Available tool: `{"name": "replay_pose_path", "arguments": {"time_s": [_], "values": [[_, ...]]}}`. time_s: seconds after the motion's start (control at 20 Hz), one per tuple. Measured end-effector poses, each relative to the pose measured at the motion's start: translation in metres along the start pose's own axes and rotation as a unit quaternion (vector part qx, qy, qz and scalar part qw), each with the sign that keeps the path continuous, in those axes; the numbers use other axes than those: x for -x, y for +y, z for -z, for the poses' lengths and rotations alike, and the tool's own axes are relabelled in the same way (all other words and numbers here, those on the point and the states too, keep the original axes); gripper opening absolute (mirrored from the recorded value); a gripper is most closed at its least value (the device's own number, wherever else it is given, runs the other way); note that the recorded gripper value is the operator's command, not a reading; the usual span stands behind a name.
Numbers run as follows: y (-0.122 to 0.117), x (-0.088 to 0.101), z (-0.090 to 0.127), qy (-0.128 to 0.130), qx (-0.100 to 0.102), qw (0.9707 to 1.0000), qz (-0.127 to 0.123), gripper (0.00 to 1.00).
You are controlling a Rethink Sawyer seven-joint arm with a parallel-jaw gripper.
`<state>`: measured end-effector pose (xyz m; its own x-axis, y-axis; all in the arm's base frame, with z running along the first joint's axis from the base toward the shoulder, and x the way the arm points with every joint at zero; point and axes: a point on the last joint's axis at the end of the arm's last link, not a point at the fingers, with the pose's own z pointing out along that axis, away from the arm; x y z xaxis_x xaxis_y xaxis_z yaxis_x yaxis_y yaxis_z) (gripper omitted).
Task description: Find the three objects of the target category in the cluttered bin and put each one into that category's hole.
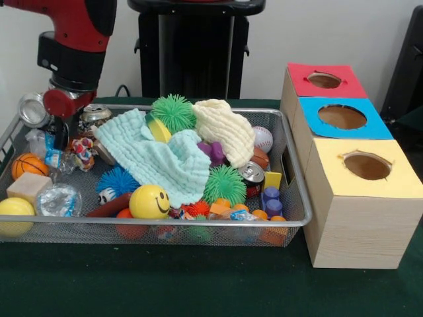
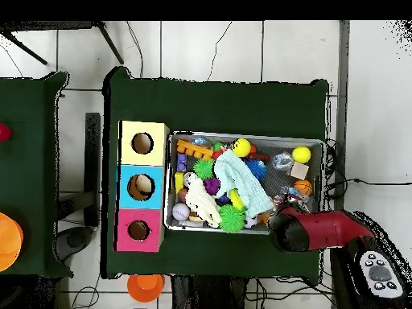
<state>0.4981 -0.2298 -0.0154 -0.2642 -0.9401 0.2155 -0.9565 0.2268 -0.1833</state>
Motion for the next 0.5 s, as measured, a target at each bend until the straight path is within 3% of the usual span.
{"name": "replay_pose_path", "arguments": {"time_s": [0.3, 0.5], "values": [[-0.008, 0.020, -0.008, -0.007, -0.006, 0.9999, 0.013, 1.00], [-0.012, 0.028, -0.019, -0.042, -0.017, 0.9990, -0.007, 1.00]]}}
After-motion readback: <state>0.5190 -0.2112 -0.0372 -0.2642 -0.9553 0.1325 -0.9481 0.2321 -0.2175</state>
